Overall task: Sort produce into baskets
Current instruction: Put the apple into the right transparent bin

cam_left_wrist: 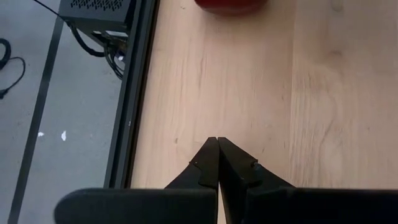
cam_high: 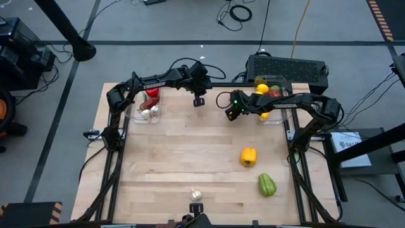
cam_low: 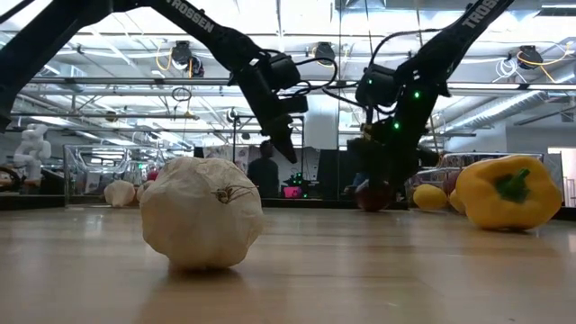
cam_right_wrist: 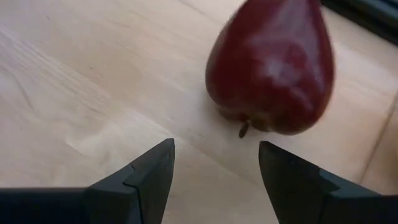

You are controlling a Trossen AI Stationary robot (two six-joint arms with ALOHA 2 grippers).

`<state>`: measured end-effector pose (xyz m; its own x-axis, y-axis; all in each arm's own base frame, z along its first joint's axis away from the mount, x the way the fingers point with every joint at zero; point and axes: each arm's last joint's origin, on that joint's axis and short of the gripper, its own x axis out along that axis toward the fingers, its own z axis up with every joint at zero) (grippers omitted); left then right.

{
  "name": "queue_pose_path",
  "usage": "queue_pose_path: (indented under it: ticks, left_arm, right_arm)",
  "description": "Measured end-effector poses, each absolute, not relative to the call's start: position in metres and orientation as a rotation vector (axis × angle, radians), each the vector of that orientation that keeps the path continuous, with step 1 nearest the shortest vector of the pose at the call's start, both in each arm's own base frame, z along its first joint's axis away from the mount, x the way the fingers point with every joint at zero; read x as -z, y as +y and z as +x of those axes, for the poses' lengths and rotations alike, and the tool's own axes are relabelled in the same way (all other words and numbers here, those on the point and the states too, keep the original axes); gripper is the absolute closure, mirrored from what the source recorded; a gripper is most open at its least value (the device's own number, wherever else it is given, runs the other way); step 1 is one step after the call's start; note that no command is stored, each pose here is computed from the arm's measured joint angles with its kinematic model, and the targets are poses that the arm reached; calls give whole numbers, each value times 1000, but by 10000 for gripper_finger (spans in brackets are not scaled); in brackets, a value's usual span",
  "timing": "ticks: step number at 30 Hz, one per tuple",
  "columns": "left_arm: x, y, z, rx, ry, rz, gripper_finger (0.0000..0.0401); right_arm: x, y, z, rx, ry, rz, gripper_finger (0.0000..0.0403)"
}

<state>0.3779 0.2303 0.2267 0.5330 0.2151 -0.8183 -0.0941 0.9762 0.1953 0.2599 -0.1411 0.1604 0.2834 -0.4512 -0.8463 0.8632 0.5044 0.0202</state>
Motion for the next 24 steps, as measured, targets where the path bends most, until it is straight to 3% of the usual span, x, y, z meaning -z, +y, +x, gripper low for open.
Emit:
queue_pose_path:
  ticks: [24]
  left_arm:
    - [-227,231,378,-186,985,131,399]
  right_arm:
    - [-149,-156,263,1027,897,570,179]
